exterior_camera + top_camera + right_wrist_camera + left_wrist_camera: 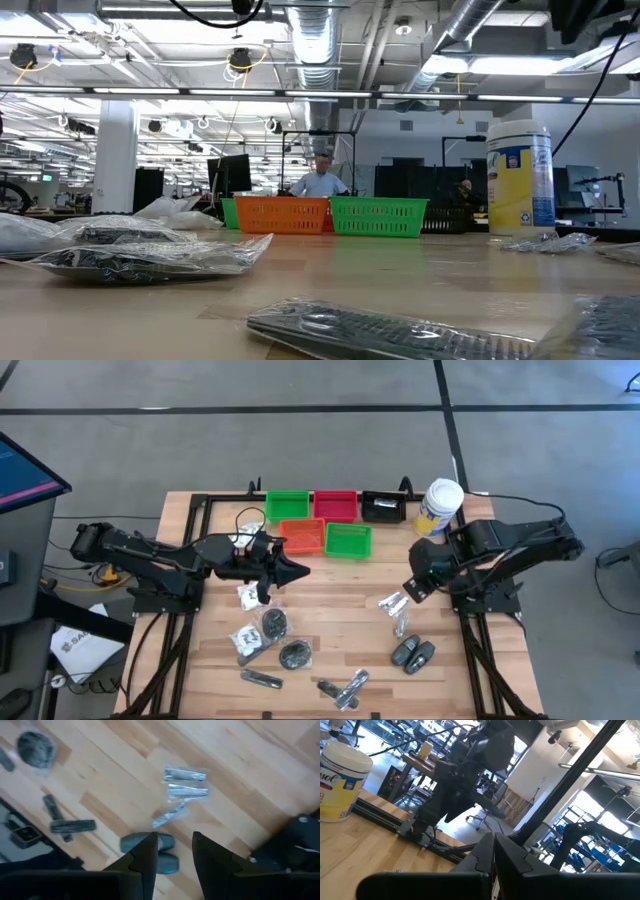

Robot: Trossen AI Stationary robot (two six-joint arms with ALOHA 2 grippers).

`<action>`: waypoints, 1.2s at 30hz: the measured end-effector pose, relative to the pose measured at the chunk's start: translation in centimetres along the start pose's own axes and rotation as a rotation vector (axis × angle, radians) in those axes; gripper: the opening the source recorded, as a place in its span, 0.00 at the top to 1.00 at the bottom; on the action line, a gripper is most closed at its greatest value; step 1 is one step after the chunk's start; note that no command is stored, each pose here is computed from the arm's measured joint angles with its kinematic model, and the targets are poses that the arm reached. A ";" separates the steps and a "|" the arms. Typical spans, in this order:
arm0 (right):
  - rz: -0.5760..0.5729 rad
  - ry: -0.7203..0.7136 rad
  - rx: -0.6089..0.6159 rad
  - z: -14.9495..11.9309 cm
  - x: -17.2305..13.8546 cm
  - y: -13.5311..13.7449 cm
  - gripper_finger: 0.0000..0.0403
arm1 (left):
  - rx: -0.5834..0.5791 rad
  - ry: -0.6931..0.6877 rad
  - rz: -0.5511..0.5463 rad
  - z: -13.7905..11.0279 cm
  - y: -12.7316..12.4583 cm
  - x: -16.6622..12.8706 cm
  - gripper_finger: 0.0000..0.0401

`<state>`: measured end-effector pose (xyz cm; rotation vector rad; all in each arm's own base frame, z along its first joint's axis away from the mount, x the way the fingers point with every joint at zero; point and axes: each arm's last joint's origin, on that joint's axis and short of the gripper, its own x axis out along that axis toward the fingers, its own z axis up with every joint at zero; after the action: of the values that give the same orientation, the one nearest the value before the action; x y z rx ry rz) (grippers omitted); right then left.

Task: Pick & Place Travel size toiletries
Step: Put the black deodorant into the green bin

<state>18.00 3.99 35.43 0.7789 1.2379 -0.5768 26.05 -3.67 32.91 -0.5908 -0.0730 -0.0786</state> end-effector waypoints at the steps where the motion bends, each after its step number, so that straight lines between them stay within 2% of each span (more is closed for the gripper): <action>1: -0.010 0.004 0.008 -0.2 0.0 0.0 0.72 | 0.000 -0.001 0.001 0.0 0.0 0.0 0.98; 5: -0.018 0.019 0.032 -1.0 0.0 0.2 0.72 | 0.000 -0.002 0.003 0.0 0.0 0.0 0.98; 12: 0.064 0.032 -0.087 -3.1 -0.2 1.6 0.72 | 0.000 -0.004 0.006 0.0 0.0 0.0 0.98; 19: 0.113 0.091 -0.091 -5.6 -0.4 2.5 0.72 | 0.024 -0.004 0.006 0.0 0.0 0.0 0.98; 23: 0.080 0.115 -0.002 -6.6 -0.5 2.3 0.72 | 0.026 -0.006 0.009 0.0 0.0 0.0 0.98; 30: 0.072 0.161 0.241 -7.6 -0.6 2.4 0.72 | 0.053 -0.008 0.012 0.0 0.1 0.0 0.98; 36: 0.067 0.180 0.360 -8.4 -0.8 2.5 0.72 | 0.053 -0.009 0.015 0.0 0.1 0.0 0.98</action>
<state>14.62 12.14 35.57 1.1910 1.2830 -0.6961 26.06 -3.59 32.91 -0.5386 -0.0793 -0.0594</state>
